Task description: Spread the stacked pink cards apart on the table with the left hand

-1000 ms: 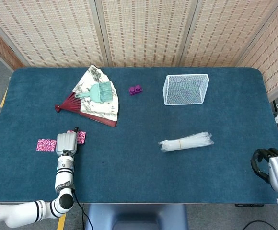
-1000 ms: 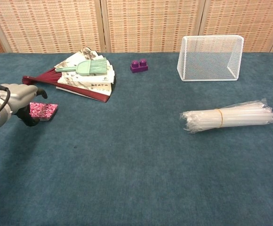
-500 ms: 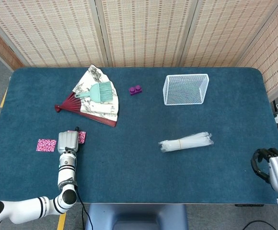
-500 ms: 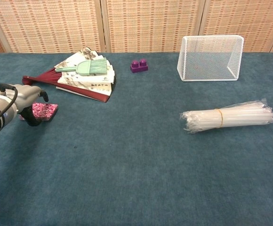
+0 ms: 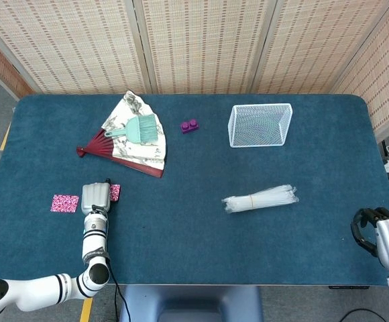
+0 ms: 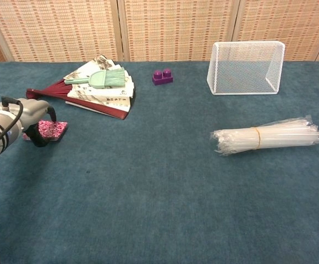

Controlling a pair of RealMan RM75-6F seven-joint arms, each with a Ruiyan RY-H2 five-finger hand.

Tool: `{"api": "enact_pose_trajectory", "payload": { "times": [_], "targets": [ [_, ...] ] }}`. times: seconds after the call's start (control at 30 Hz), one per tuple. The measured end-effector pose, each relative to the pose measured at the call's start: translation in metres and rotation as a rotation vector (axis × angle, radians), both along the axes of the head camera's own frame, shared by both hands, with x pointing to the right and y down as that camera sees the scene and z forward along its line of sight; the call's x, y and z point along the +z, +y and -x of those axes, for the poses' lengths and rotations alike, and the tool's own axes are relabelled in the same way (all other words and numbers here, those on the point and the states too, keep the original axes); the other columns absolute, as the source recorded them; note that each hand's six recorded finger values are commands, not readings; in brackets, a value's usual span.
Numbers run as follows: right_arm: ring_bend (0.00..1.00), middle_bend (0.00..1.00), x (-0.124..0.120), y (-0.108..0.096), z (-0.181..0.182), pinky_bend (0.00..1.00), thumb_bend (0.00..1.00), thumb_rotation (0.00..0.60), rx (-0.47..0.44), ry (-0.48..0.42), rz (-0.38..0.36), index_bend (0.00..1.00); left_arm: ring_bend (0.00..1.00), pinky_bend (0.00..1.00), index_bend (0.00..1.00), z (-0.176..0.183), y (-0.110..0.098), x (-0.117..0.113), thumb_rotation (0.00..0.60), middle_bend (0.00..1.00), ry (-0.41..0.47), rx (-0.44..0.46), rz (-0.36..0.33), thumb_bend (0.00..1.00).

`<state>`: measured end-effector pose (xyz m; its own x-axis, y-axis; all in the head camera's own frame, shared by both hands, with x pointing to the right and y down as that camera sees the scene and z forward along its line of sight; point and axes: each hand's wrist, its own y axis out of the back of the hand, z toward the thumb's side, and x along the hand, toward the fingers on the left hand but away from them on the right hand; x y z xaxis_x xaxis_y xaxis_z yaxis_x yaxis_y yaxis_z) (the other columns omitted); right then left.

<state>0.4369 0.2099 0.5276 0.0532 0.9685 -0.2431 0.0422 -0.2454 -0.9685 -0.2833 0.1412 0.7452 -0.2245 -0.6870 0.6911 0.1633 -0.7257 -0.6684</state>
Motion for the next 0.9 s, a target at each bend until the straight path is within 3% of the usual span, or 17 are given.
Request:
{"api": "enact_pose_trajectory", "payload": {
  "times": [0.13, 0.5, 0.77, 0.9],
  "targets": [
    [0.55, 0.65, 0.0, 0.0, 0.0, 0.84, 0.5, 0.6, -0.001, -0.001, 0.001, 0.74, 1.0, 1.0, 0.28, 0.0, 0.0, 0.0, 0.6, 1.0, 0.002, 0.002, -0.008, 0.39],
    [0.55, 0.65, 0.0, 0.0, 0.0, 0.84, 0.5, 0.6, -0.001, -0.001, 0.002, 0.74, 1.0, 1.0, 0.61, 0.002, 0.001, -0.004, 0.6, 1.0, 0.008, 0.018, -0.039, 0.41],
    [0.55, 0.65, 0.001, 0.0, 0.0, 0.84, 0.5, 0.6, -0.002, -0.002, 0.004, 0.74, 1.0, 1.0, 0.65, 0.012, 0.008, -0.017, 0.6, 1.0, 0.008, 0.034, -0.059, 0.41],
    [0.55, 0.65, 0.001, 0.0, 0.0, 0.84, 0.5, 0.6, -0.002, -0.001, 0.006, 0.74, 1.0, 1.0, 0.65, 0.034, 0.022, -0.032, 0.6, 1.0, -0.011, 0.031, -0.077, 0.41]
  ]
}}
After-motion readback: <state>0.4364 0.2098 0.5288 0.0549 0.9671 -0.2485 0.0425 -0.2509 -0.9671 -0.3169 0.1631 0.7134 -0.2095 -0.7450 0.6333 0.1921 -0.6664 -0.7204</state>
